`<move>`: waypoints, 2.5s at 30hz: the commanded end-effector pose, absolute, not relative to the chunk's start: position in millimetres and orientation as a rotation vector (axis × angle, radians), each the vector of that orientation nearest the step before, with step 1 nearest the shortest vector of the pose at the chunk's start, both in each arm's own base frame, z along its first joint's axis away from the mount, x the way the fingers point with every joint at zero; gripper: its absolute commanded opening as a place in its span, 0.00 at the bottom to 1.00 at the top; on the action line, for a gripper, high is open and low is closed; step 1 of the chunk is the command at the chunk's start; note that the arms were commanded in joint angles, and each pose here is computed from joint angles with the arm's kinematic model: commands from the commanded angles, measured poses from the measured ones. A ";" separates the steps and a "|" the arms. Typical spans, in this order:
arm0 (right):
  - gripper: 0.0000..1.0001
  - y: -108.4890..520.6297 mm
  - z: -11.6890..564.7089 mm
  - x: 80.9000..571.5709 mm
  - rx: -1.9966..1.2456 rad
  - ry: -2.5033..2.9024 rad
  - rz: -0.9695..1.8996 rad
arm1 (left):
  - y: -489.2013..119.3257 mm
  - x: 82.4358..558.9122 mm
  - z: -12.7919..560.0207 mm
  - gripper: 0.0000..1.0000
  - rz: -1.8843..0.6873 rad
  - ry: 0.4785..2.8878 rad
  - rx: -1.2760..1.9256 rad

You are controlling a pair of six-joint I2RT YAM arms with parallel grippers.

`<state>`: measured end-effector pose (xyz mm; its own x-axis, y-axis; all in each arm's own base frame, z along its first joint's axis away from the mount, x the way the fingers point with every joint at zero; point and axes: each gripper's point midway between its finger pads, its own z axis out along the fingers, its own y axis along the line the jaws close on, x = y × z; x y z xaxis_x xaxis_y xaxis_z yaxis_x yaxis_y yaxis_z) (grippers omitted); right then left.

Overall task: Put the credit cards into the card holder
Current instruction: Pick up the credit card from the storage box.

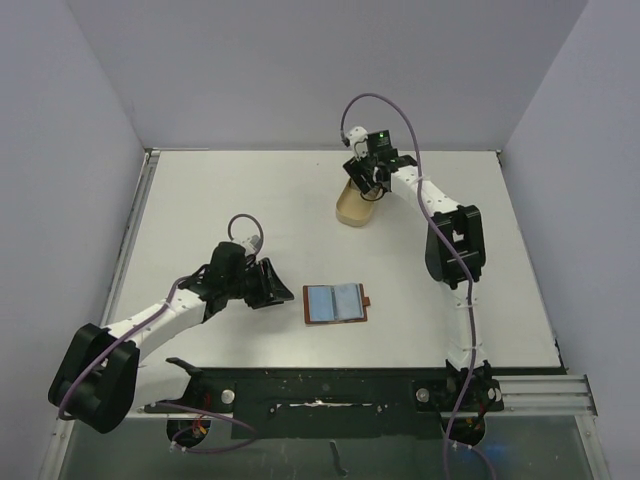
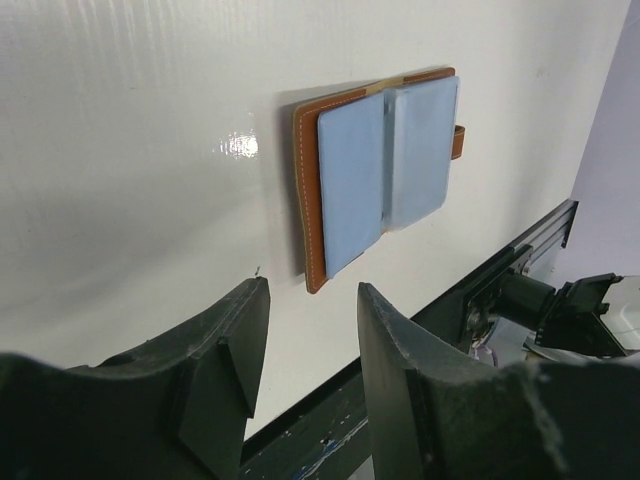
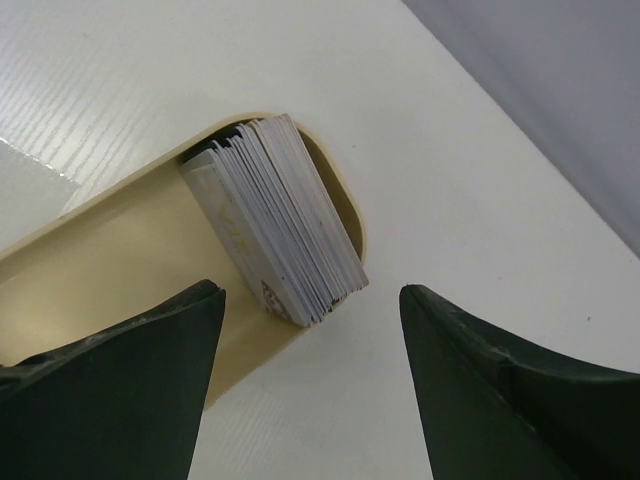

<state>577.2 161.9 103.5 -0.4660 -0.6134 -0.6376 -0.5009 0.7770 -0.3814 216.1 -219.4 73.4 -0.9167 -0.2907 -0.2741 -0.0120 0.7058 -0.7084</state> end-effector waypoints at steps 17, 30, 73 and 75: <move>0.69 141.5 120.0 620.2 -0.830 2.042 -0.420 | -213.0 221.9 86.0 0.39 -1.092 2.509 -0.195; 0.56 146.0 132.5 619.9 -0.861 1.997 -0.409 | -212.0 222.7 84.7 0.39 -1.131 2.515 -0.190; 0.00 256.9 238.4 423.3 -0.723 2.079 0.317 | -229.1 234.1 155.5 0.40 -1.325 2.327 -0.215; 0.00 261.9 250.2 400.4 -0.663 2.056 0.409 | -228.9 236.2 167.9 0.40 -1.357 2.272 -0.243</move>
